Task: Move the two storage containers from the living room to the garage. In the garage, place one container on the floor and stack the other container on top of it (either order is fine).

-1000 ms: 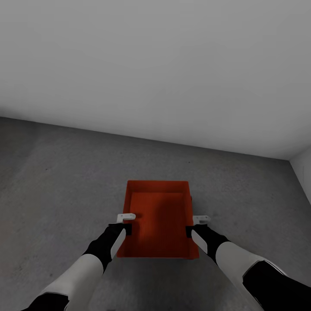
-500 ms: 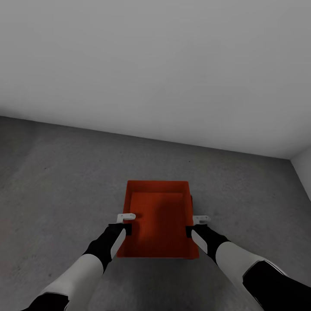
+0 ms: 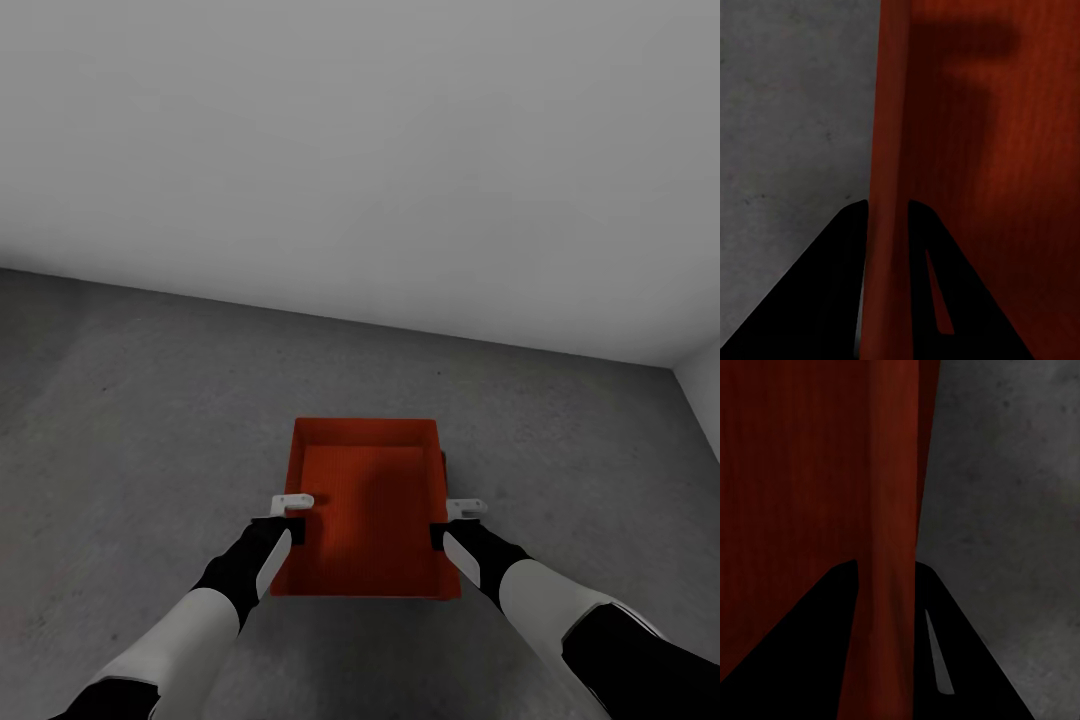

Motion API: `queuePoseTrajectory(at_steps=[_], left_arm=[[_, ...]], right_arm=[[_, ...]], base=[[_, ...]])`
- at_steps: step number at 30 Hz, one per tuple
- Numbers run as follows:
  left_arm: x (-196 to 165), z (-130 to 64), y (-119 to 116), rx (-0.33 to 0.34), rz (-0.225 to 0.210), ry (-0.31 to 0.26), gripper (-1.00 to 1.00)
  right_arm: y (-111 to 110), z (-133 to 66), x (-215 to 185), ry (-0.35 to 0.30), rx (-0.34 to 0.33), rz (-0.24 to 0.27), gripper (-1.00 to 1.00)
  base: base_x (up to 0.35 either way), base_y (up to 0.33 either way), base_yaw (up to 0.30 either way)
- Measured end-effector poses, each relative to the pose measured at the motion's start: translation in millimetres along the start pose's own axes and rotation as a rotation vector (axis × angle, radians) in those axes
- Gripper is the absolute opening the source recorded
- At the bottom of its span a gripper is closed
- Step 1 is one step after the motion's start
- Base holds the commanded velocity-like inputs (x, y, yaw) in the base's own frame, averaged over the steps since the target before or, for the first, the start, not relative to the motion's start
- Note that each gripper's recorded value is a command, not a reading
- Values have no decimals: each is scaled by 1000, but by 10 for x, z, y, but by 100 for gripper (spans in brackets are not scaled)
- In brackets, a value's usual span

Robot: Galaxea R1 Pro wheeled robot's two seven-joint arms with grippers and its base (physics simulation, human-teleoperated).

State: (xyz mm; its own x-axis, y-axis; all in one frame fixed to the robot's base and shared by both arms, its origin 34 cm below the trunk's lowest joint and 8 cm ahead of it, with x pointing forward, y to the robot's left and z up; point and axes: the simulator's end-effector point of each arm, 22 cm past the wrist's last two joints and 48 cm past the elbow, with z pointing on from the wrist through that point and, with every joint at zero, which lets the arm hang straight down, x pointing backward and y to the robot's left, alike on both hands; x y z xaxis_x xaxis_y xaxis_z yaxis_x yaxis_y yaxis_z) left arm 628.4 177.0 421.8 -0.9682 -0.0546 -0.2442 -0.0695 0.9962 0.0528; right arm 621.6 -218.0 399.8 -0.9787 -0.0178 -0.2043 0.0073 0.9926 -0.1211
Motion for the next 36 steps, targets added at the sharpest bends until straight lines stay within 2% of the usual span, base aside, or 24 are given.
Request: queuePoseTrajectory(at_steps=[36], left_arm=[[-34,-10,1,-2,0,-8,-100]], right_arm=[[4,0,-20,-8,-2,6,-100]], base=[[0,0,0]])
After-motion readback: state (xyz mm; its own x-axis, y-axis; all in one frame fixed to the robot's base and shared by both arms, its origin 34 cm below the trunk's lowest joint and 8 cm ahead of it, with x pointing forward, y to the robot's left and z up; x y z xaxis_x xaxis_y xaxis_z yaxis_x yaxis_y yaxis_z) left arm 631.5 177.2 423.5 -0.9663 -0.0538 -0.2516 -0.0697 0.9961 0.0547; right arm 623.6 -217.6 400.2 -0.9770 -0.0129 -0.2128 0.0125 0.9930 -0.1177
